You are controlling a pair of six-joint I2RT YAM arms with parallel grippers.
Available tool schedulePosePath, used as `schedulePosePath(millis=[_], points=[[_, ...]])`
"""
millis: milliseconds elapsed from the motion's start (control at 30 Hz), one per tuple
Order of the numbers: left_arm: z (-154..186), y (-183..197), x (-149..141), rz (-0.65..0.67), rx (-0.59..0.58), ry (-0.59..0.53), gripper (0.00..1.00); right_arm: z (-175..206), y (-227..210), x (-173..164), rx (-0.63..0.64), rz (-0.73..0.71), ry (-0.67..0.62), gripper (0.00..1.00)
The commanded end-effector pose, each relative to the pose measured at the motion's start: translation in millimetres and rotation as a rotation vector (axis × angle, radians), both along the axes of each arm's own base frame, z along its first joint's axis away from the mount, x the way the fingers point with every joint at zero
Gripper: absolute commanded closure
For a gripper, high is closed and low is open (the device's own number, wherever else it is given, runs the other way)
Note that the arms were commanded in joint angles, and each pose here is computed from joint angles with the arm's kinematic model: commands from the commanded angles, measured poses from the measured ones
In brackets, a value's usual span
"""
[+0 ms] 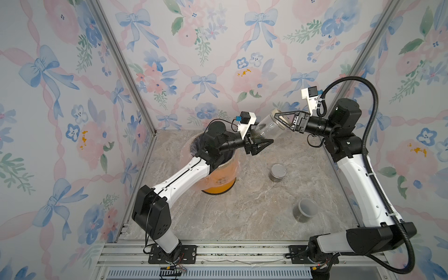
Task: Empty moldy tea leaves from jars
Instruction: Unscrew the lid from the jar.
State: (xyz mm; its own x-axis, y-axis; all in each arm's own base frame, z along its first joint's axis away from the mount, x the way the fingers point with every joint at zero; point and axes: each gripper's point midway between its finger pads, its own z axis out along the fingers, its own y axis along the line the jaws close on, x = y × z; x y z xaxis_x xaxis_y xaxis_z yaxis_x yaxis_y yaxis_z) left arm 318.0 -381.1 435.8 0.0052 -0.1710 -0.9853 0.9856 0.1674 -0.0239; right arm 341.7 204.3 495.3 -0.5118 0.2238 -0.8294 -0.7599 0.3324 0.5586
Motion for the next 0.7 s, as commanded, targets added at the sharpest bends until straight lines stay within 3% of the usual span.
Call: schedulePosePath(millis=[0, 267, 667], points=[[45, 1, -17, -0.055, -0.098, -0.108, 0.78, 1, 12, -15, -0.012, 0.119, -0.021, 0.49], [47, -3, -11, -0.058, -0.104, -0.140, 0.78, 4, 14, -12, -0.014, 0.123, -0.015, 0.36], [43, -6, -5, -0.056, -0.102, -0.143, 0.78, 3, 14, -8, -0.015, 0.111, -0.009, 0.03]])
